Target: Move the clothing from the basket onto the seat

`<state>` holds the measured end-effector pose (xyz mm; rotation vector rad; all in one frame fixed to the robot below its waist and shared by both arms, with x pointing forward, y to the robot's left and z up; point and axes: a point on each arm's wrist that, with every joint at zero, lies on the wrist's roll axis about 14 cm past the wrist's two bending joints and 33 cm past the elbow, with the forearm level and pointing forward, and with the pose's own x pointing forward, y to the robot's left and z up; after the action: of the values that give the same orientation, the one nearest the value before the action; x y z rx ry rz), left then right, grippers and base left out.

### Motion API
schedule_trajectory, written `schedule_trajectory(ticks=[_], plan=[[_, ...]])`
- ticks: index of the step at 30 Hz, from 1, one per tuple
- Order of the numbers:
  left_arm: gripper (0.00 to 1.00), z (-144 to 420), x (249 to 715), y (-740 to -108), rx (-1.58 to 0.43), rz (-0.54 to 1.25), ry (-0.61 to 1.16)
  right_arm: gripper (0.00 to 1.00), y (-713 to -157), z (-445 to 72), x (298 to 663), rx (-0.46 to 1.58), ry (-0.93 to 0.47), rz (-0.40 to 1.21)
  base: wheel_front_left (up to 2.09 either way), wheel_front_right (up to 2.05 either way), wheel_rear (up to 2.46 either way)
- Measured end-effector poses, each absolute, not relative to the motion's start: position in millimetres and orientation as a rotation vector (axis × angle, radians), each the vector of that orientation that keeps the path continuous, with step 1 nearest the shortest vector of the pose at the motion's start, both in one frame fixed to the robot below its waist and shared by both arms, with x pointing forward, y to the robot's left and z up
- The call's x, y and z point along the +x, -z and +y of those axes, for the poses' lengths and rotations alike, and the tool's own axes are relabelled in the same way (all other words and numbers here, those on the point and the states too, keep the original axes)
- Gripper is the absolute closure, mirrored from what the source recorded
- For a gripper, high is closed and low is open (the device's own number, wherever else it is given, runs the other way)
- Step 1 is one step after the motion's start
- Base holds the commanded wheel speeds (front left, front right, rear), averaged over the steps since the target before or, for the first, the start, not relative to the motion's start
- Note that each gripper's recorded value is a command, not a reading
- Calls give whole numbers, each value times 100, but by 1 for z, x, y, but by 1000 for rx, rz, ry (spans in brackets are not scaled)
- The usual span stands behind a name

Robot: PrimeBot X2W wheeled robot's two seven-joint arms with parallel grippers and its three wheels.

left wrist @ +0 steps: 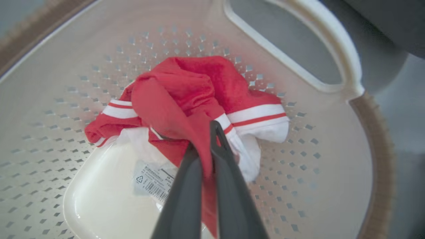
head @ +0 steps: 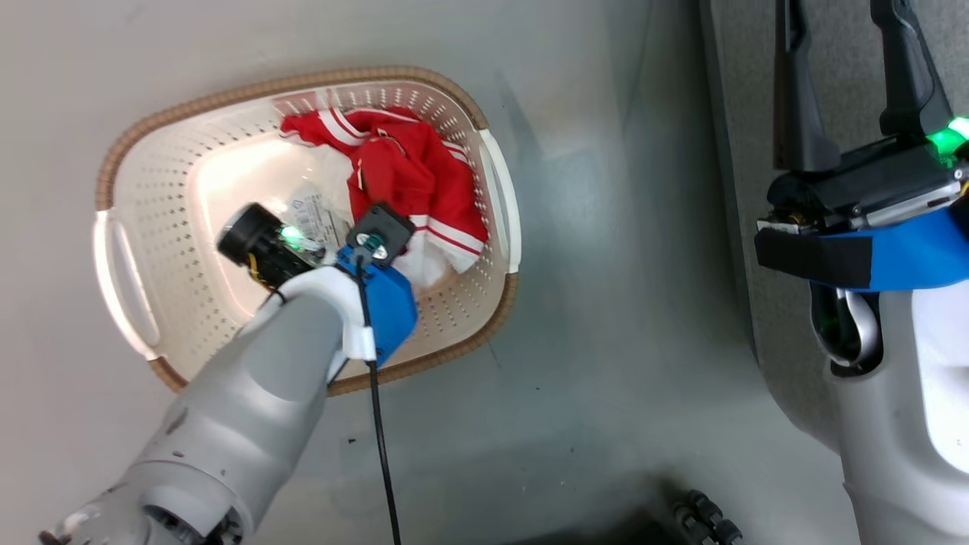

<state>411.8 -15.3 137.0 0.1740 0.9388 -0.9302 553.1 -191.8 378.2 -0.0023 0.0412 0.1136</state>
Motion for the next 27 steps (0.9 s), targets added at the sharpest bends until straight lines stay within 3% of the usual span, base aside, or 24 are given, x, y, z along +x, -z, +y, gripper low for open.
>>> schedule_trajectory(ticks=[17,27], plan=[[100,-52,439,-274,37,588,939,0,-441,-183,528,3,-133,-38,0,0,0],[100,-41,454,-361,26,342,863,0,-475,-177,504,10,-144,-78,0,0,0]])
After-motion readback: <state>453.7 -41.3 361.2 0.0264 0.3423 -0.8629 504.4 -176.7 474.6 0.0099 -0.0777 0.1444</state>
